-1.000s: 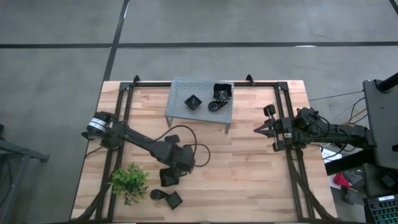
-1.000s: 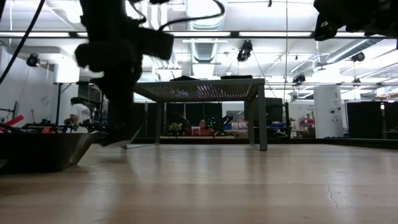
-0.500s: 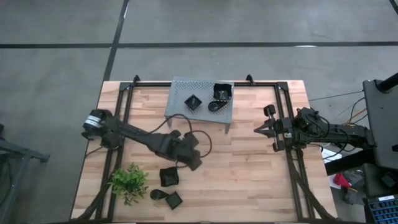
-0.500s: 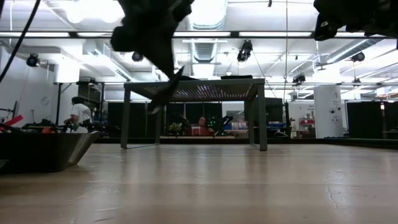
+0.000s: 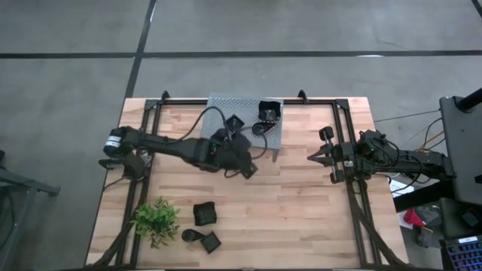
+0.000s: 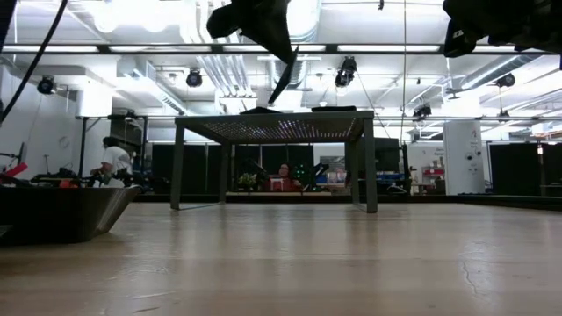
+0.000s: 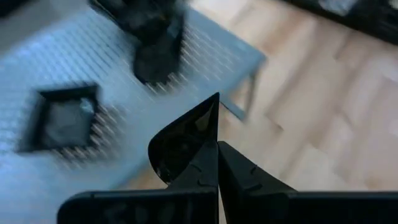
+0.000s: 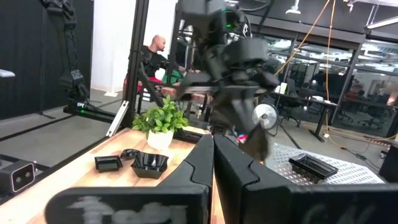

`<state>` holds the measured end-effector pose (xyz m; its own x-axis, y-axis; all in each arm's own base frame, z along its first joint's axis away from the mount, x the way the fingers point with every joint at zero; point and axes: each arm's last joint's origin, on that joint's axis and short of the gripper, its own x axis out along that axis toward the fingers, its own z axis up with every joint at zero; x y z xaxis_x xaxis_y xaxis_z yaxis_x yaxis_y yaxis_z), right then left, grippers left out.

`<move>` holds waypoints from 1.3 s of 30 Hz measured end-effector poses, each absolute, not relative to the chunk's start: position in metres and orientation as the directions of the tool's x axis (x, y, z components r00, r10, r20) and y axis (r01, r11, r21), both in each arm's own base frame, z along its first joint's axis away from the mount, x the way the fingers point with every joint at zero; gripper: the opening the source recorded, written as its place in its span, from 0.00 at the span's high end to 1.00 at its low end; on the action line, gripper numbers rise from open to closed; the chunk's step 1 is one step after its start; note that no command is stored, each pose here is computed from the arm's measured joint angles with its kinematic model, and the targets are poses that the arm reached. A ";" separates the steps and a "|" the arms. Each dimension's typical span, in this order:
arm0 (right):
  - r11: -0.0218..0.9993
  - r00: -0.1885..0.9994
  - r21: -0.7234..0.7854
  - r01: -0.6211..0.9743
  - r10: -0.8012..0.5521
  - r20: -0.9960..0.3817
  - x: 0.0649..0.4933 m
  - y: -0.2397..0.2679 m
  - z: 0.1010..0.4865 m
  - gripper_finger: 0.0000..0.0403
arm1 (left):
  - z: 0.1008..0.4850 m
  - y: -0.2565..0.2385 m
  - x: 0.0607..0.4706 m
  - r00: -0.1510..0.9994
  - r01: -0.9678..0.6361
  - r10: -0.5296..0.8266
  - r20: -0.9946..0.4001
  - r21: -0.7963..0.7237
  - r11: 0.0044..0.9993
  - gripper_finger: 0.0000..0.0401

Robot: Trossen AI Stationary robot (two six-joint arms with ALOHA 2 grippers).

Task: Pick & Place Mini shaped plates
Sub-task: Stack the black drop shaped plate on top of the other black drop shaped plate on the shelf

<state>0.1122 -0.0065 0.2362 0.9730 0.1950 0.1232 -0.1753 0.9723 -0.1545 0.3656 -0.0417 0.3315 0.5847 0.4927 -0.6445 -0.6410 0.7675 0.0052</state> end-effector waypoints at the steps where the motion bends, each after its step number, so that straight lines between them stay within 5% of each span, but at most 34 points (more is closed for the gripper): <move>1: 0.972 0.973 -0.154 -0.175 0.195 0.123 0.112 -0.007 0.236 0.98 | 0.333 -0.038 0.367 0.583 -0.654 0.515 -0.628 0.013 0.757 1.00; 12: 0.972 0.973 -0.155 -0.175 0.195 0.123 0.112 -0.007 0.236 0.98 | 0.335 -0.008 0.396 0.670 -0.648 0.595 -0.443 0.041 0.760 1.00; 39: 0.973 0.973 -0.153 -0.175 0.195 0.122 0.112 -0.007 0.236 0.98 | 0.346 0.037 0.401 0.614 -0.651 0.564 -0.552 0.050 0.757 1.00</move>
<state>0.1123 -0.0066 0.2361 0.9733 0.1946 0.1222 -0.1752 0.9725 -0.1534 0.4014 0.0371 0.3464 0.6136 0.5643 -0.5524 -0.6513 0.7572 0.0500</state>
